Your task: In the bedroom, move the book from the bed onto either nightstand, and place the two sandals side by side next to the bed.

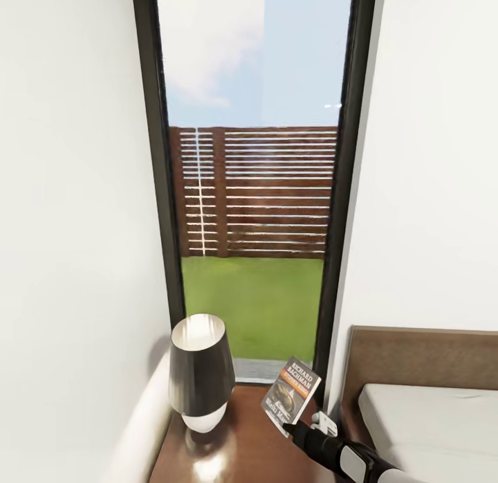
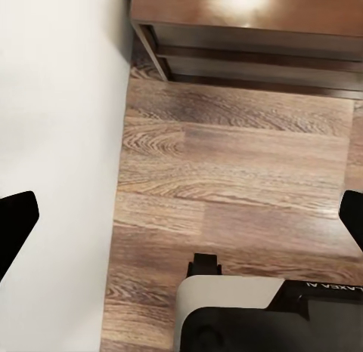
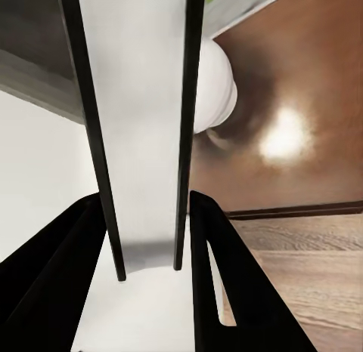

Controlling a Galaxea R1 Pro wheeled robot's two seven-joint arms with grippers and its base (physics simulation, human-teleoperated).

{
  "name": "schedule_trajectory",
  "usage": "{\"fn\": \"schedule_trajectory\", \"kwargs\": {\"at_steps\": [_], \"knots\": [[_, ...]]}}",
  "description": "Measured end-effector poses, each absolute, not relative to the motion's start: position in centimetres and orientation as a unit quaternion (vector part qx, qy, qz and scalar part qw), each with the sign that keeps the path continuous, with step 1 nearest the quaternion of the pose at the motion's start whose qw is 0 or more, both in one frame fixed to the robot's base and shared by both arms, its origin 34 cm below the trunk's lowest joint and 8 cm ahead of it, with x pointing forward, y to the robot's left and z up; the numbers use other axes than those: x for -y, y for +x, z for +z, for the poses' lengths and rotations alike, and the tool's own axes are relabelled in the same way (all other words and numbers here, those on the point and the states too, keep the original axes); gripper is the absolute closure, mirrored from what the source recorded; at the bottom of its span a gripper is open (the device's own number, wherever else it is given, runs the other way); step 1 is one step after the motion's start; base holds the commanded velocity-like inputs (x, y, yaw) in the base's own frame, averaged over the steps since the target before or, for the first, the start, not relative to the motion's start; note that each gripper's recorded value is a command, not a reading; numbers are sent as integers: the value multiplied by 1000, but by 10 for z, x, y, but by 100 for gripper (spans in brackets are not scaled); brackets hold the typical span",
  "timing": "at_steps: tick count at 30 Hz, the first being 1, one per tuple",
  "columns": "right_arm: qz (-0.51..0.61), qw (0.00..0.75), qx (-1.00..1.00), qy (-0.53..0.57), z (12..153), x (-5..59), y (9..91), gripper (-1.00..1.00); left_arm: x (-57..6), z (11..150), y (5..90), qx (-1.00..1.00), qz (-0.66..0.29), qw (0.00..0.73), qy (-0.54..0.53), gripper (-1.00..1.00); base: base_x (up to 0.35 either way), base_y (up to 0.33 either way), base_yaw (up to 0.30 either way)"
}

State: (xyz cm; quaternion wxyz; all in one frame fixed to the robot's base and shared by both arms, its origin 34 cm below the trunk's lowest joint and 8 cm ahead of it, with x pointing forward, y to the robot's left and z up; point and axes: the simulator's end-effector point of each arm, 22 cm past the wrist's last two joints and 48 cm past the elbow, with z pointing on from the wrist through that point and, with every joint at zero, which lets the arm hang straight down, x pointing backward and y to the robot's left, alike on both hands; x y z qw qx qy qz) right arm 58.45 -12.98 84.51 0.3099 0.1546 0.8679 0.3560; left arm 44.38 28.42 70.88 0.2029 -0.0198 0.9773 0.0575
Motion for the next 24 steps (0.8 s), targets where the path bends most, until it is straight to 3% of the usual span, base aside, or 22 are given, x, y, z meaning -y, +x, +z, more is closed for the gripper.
{"fn": "schedule_trajectory", "kwargs": {"at_steps": [24], "knots": [[357,309,-868,154,845,128,584,100,-284,709,444,-977,58,203,-20,-100,143,5,0]]}}
